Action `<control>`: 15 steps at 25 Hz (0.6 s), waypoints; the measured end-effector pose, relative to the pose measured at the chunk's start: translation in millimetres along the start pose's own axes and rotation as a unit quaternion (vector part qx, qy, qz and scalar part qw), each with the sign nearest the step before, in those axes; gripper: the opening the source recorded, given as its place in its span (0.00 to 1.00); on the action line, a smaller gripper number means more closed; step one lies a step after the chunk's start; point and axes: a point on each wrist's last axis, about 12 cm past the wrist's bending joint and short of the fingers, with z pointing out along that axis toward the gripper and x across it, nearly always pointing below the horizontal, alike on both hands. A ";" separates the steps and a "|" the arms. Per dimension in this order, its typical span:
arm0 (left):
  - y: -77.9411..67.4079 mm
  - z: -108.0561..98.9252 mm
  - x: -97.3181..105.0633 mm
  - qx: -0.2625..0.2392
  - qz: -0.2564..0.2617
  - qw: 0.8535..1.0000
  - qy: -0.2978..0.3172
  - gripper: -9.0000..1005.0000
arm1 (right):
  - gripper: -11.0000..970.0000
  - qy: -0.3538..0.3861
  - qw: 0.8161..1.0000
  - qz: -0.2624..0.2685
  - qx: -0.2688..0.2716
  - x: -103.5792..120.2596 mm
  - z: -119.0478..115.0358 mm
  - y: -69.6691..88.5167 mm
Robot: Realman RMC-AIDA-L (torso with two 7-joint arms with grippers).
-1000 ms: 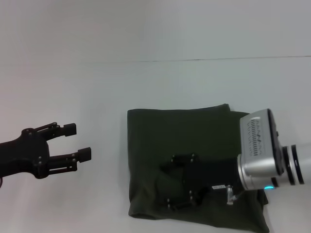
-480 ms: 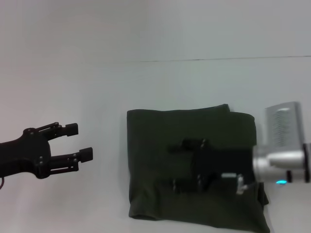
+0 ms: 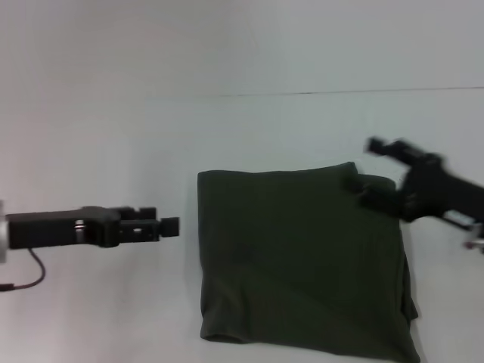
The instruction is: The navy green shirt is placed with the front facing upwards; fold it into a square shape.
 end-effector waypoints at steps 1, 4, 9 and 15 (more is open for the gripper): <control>1.1 2.9 -2.5 -0.004 -0.021 1.000 0.009 0.87 | 0.93 0.000 1.000 0.000 0.000 0.0 0.0 0.0; 6.3 15.2 -11.2 -0.026 -0.086 0.995 0.038 0.87 | 0.93 -0.030 0.999 0.008 0.041 -0.7 -26.5 -3.8; 13.3 37.8 -20.1 -0.063 -0.147 0.985 0.071 0.87 | 0.93 -0.052 0.994 0.013 0.095 5.5 -59.0 -2.7; 13.9 69.4 -20.9 -0.095 -0.162 0.975 0.117 0.87 | 0.93 -0.052 0.992 0.015 0.113 11.8 -70.8 1.3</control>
